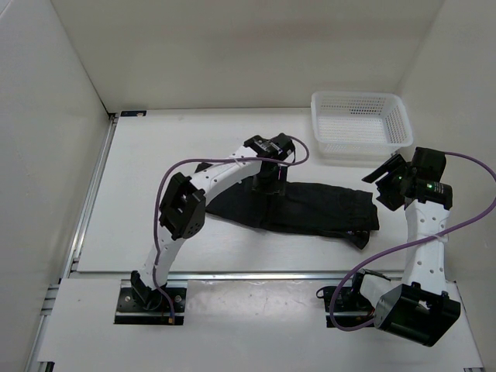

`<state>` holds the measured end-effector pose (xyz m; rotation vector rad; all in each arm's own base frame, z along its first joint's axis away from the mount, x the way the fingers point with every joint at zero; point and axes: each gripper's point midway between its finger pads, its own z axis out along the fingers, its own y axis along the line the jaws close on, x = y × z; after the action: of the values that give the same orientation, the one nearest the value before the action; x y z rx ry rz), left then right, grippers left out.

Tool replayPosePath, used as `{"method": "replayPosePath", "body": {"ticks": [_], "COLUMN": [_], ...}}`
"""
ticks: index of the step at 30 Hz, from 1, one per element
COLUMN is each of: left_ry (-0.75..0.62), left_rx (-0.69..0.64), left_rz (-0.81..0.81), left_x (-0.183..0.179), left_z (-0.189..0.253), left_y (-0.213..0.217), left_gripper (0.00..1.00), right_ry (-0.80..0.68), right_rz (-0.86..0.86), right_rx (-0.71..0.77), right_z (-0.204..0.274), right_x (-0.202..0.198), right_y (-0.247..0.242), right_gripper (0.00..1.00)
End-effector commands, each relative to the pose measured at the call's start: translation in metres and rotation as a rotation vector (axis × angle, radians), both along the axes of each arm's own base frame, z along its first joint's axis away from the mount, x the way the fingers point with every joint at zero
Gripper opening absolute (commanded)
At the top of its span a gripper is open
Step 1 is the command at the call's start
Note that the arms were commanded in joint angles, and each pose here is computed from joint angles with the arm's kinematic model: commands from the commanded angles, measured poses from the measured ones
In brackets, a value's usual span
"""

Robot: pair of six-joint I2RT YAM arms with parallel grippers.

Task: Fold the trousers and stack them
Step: Fold the trousers

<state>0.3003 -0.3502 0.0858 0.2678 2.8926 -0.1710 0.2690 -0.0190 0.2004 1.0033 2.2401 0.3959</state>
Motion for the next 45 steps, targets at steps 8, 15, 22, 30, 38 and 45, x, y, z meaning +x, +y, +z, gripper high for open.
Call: {"method": "replayPosePath", "body": {"ticks": [8,15,22,30,38,45], "left_ry": [-0.193,-0.068,0.088,0.162,0.025,-0.204], "left_rx": [0.008,-0.046,-0.079,-0.067,0.011,0.035], "left_rz": [0.189,0.408,0.401,0.4,0.511,0.63], "left_x": [0.05,0.071,0.075,0.058,0.07,0.078], "left_z": [0.101,0.032,-0.034,-0.063,-0.021,0.083], "left_y": [0.138,0.253,0.252,0.256,0.292,0.335], "left_gripper": [0.57,0.83,0.84,0.64,0.1,0.1], "right_ry": [-0.003,-0.007,-0.009,-0.009,-0.019,0.071], "right_rz": [0.029,0.037,0.043,0.043,0.095,0.282], "right_rx": [-0.007,0.005,0.012,0.012,0.028,0.05], "right_z": [0.001,-0.001,0.0,0.0,-0.002,-0.032], "right_x": [-0.003,-0.001,-0.001,-0.001,0.002,0.009], "right_y": [0.003,0.007,0.009,0.009,0.017,0.049], "right_gripper": [0.75,0.75,0.75,0.75,0.75,0.56]}}
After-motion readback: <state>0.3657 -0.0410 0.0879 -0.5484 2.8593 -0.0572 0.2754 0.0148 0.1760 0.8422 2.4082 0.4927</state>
